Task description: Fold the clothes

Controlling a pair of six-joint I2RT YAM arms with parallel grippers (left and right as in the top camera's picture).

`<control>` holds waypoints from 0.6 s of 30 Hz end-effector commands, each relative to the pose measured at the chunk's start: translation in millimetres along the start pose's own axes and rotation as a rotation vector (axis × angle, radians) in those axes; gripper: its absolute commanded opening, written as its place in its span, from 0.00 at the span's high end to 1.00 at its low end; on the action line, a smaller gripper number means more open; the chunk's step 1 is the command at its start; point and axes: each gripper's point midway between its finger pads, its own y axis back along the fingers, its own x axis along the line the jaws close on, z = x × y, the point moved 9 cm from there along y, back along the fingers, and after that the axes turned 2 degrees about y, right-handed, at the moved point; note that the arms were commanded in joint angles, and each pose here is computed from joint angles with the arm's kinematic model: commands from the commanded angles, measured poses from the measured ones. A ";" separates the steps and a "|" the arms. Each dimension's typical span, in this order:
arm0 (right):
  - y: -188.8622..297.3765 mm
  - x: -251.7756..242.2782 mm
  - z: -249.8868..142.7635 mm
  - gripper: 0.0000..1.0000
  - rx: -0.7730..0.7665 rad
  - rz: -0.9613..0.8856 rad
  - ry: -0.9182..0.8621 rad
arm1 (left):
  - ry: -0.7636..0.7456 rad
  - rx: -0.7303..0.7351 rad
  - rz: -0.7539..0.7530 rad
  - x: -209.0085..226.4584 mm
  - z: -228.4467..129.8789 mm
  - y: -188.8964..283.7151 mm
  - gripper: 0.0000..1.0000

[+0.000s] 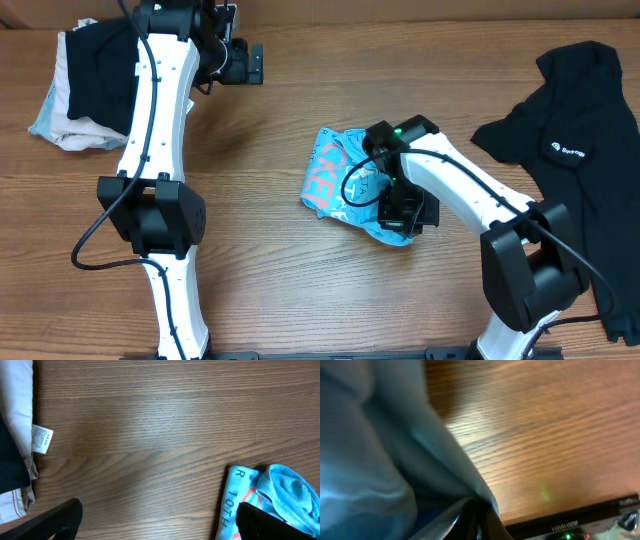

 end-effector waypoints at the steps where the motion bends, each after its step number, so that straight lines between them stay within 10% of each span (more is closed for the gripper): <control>1: 3.3 -6.5 -2.9 0.96 -0.006 -0.009 -0.051 | -0.036 0.004 0.009 3.4 -0.2 -1.5 0.00; 5: 27.2 -1.7 -0.2 0.92 -0.068 0.062 0.040 | -0.036 0.004 0.009 3.6 -0.2 -1.5 0.00; 10: 91.4 5.6 7.7 0.51 -0.264 0.165 0.215 | -0.036 0.004 0.009 3.6 -0.2 -1.5 0.00; 18: 134.5 26.0 35.3 0.49 -0.565 0.236 0.475 | -0.037 -0.001 0.008 3.5 0.7 -1.5 0.00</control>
